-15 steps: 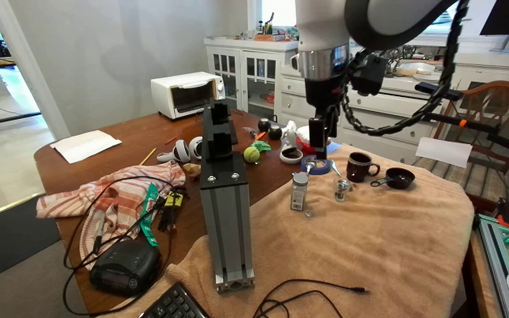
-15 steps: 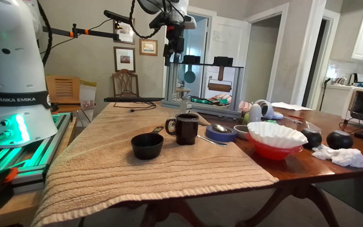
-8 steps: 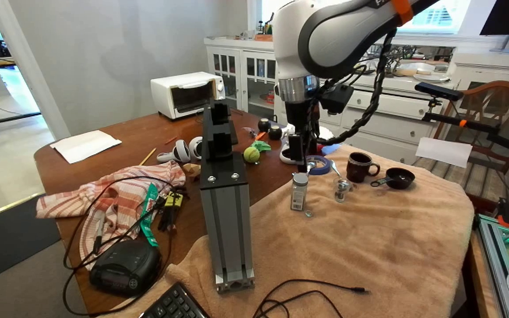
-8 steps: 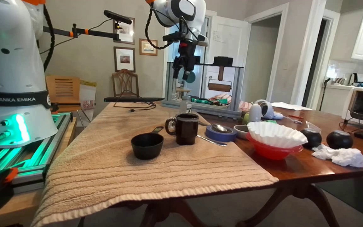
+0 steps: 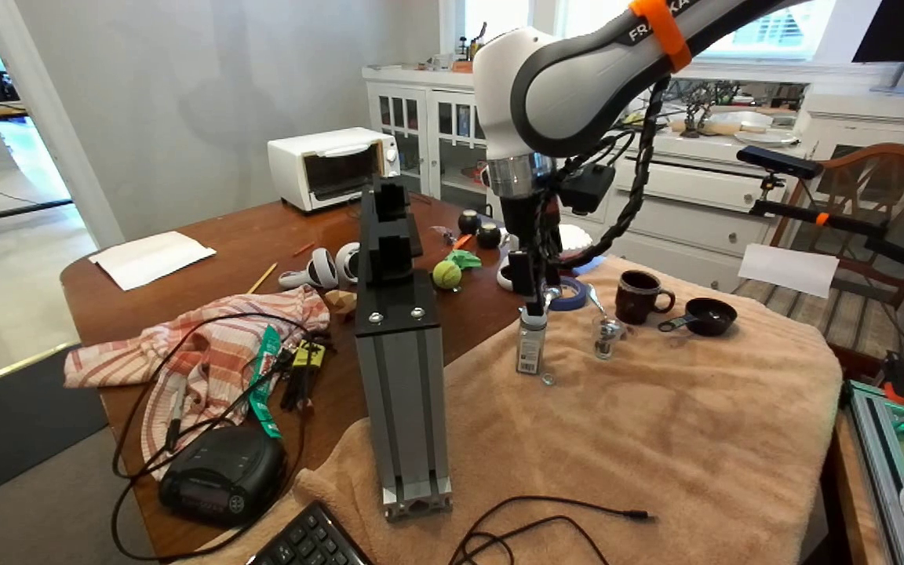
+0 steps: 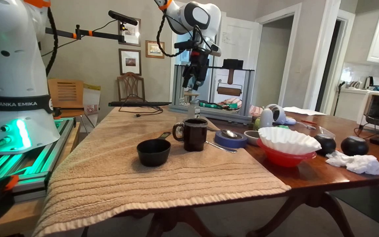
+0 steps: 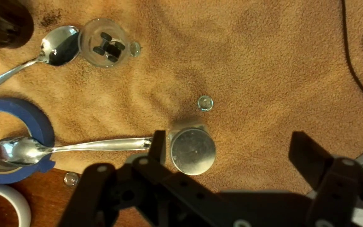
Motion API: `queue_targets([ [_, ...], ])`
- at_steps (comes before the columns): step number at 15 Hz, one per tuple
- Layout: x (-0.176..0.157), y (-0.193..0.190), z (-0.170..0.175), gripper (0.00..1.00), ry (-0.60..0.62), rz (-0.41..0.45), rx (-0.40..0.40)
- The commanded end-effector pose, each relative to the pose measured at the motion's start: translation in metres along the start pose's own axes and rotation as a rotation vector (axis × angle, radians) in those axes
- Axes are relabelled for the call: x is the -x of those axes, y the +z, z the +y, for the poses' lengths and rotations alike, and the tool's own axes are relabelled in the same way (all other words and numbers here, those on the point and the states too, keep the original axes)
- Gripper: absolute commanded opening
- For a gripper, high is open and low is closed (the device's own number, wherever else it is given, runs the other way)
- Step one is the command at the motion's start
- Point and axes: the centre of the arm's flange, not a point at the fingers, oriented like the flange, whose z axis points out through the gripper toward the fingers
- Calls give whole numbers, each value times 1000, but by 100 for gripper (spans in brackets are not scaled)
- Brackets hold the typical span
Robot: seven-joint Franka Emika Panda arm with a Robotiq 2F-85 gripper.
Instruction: Put the lid in the glass cup
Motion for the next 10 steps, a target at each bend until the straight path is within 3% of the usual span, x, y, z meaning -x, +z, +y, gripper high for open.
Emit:
queue_targets([
  [1, 0, 0, 0, 100, 0, 1, 0],
  [5, 16, 9, -1, 100, -93, 43, -1],
  [10, 49, 27, 13, 100, -93, 96, -17],
])
